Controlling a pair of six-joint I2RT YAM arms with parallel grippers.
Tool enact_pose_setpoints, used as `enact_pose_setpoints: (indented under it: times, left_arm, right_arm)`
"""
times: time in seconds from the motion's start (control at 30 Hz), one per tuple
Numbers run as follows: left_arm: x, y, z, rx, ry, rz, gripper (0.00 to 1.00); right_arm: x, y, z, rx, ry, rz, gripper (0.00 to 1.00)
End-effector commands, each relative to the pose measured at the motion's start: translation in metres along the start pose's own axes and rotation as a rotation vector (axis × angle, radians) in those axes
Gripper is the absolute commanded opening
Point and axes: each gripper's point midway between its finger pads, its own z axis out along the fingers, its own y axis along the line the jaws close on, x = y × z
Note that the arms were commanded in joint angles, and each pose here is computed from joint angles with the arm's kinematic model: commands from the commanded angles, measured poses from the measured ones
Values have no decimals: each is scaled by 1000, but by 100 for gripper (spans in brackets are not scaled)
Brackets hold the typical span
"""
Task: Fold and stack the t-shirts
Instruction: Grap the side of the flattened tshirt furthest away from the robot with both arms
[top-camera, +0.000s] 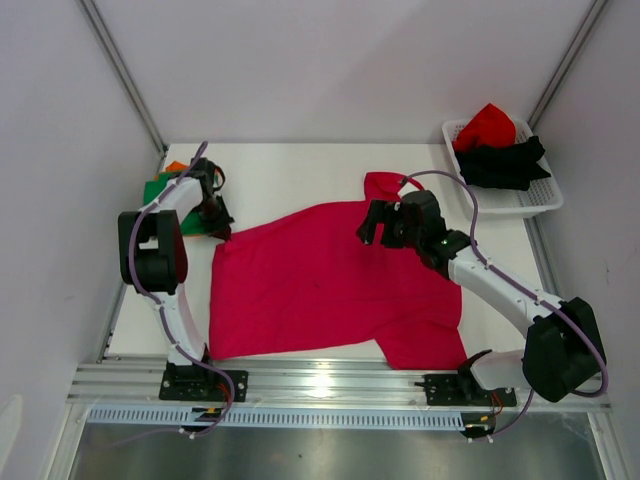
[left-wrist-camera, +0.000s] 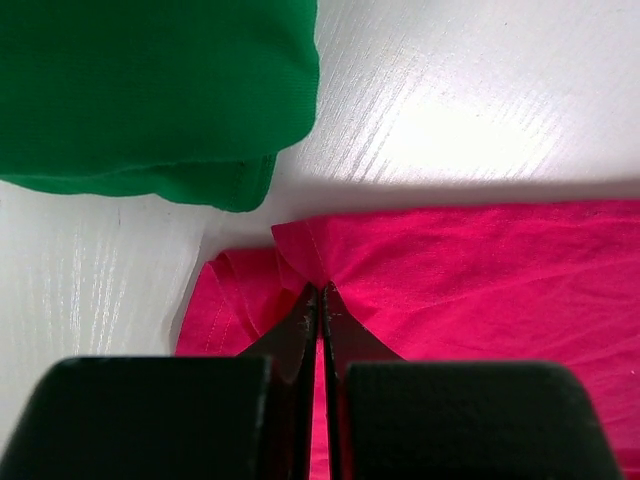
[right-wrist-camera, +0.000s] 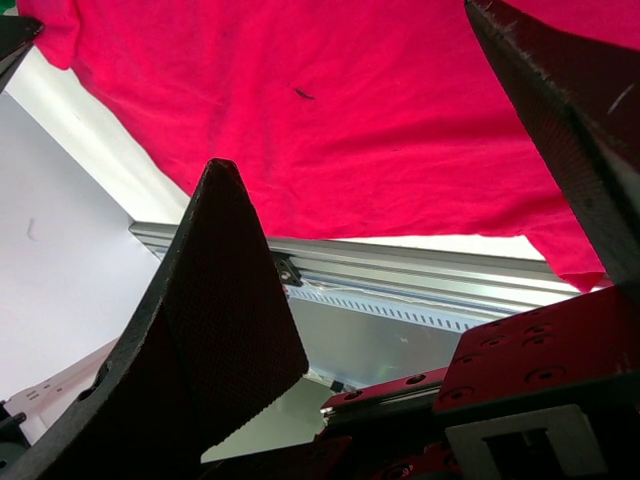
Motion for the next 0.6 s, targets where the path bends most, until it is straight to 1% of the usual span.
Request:
enact_pose_setpoints:
  times: [0.0,0.1,0.2,0.23,0.33,0.47,0.57]
  left_arm:
    - [-13,-8,-24,52,-78,2,1]
    - [-18,-13,-34,73,-106,6,1]
    - [-26,-26,-58,138,-169,31,1]
    - [-28,-31,-72,163,-203,42,1]
    - [-30,-38,-91,193,-259,67,1]
    - [-27,-44,-123,221,-342,88,2]
    - [-17,-63,-135,243,-381,126,2]
  right_arm:
    - [-7,3,-4,-7,-35,-1,93]
    - [-5,3,-3,-9,-32,3,93]
    - [-3,4,0,-14,-29,9,93]
    - [-2,4,1,-15,-25,12,93]
    - [0,5,3,-21,-19,15,93]
    - [-1,5,4,-20,-24,11,93]
    - [-4,5,4,-14,-32,8,93]
